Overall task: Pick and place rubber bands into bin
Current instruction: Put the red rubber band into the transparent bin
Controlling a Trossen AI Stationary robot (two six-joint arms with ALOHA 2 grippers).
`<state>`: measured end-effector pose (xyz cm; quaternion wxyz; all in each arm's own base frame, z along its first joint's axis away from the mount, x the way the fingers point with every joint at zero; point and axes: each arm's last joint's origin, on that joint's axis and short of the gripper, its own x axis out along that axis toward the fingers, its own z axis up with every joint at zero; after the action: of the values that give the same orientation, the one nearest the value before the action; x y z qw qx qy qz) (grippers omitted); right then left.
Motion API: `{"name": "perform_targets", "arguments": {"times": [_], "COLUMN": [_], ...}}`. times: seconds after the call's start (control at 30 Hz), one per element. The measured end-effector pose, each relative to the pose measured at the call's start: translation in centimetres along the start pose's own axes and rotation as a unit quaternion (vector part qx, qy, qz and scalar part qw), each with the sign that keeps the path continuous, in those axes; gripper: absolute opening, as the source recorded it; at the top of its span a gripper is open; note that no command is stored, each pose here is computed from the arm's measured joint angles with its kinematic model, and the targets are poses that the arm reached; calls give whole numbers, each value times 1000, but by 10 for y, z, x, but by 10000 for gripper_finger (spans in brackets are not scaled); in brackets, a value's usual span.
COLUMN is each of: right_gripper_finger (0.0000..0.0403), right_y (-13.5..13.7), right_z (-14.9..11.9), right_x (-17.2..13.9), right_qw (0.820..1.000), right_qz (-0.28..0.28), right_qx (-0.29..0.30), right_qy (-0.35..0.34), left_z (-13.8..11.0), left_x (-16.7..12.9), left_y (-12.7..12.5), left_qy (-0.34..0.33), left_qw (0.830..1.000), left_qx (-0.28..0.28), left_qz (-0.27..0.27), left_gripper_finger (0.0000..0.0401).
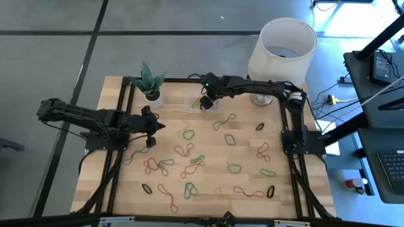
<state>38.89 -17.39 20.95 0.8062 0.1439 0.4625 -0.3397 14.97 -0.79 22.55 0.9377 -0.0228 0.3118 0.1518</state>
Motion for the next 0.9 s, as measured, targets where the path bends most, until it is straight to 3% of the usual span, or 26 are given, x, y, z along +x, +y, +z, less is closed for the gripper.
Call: {"name": "perform_targets", "arguments": {"times": [0.17,0.3,0.53,0.73,0.9], "right_gripper_finger": [114,112,15,6,5], "right_y": [-1,-3,13,44,64], "right_z": [-1,0,1,-29,-81], "right_x": [-2,-16,-75,-117,-136], "right_qw": [1000,1000,998,997,993], "right_qz": [-2,-3,41,70,112], "right_qx": [-1,15,16,-18,-18], "right_qy": [9,13,-35,-18,-17], "left_z": [0,0,0,0,3], "left_x": [0,0,0,0,0], "left_y": [0,0,-1,-1,-3], "left_qy": [0,0,3,4,8], "left_qw": [1000,1000,1000,1000,999], "left_qx": [1,0,0,0,-15], "left_qz": [0,0,-9,-15,-34], "left_gripper_finger": [2,2,2,2,2]}}
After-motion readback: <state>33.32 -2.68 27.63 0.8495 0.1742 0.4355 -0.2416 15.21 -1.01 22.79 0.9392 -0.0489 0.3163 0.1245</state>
